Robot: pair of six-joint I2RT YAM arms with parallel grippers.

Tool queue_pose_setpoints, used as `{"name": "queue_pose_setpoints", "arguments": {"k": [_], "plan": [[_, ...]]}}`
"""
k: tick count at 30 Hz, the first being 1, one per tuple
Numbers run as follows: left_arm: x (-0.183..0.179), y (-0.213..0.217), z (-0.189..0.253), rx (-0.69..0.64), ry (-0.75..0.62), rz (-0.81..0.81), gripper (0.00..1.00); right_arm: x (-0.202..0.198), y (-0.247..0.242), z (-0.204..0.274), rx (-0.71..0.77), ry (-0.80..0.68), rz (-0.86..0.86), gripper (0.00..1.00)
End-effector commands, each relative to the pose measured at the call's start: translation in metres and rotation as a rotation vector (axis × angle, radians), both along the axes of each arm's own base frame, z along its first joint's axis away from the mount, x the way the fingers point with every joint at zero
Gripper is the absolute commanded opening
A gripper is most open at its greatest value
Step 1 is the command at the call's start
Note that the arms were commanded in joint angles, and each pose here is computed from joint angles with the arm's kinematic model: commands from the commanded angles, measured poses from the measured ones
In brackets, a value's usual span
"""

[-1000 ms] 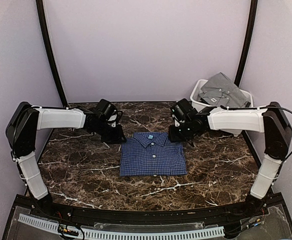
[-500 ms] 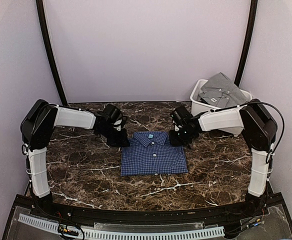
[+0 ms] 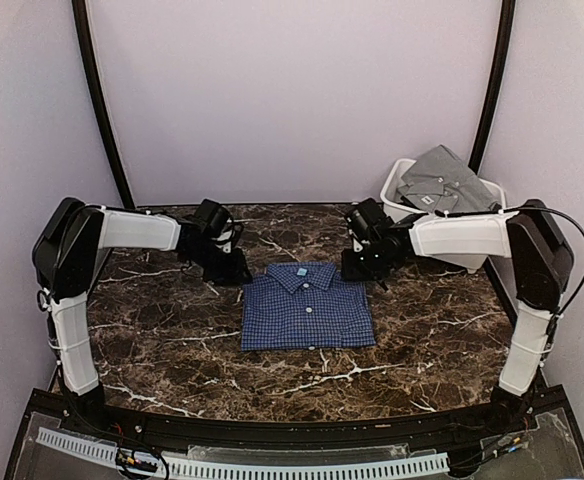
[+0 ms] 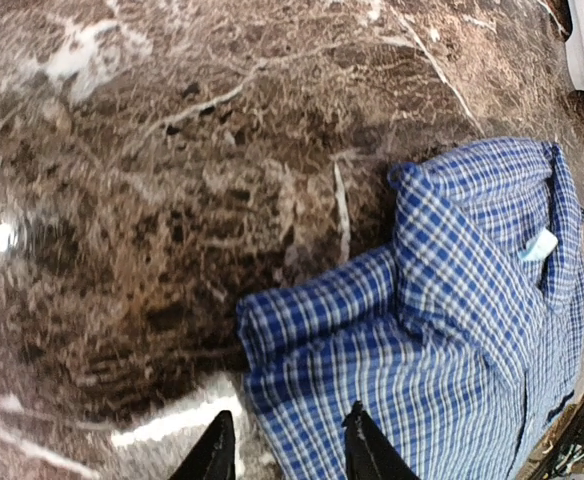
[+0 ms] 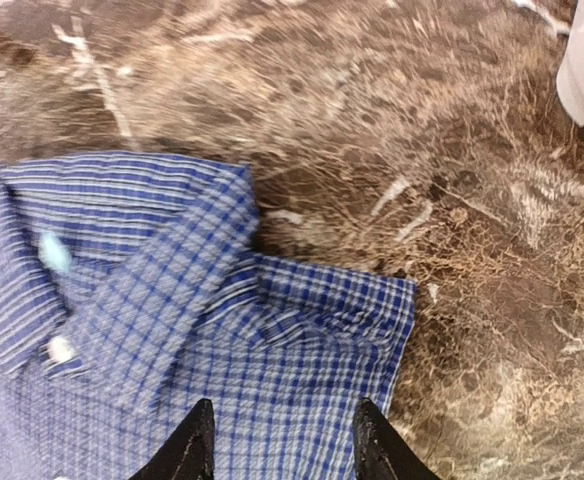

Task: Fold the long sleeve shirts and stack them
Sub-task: Smooth out the square-folded shirt at the center of the board.

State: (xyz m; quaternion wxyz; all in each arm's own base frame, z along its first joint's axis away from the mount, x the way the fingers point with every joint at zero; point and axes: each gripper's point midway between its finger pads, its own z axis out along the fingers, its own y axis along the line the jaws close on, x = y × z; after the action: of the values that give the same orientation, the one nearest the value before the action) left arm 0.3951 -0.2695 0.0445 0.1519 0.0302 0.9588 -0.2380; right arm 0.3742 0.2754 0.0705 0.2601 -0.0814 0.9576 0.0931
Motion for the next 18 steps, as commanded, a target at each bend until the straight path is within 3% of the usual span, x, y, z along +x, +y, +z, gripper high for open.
{"name": "queue_pose_setpoints", "arguments": {"k": [1,7,18], "plan": [[-0.028,0.005,0.027,-0.063,0.013,-0.016,0.38,-0.015,0.004,0.02,0.023,-0.038,0.021,0.42],[-0.052,0.001,0.031,-0.157,0.052,-0.026,0.41,-0.039,0.002,-0.005,0.045,0.033,0.037,0.26],[-0.074,-0.002,0.013,-0.186,0.116,-0.027,0.45,-0.072,-0.025,-0.041,0.021,0.112,-0.008,0.18]]}}
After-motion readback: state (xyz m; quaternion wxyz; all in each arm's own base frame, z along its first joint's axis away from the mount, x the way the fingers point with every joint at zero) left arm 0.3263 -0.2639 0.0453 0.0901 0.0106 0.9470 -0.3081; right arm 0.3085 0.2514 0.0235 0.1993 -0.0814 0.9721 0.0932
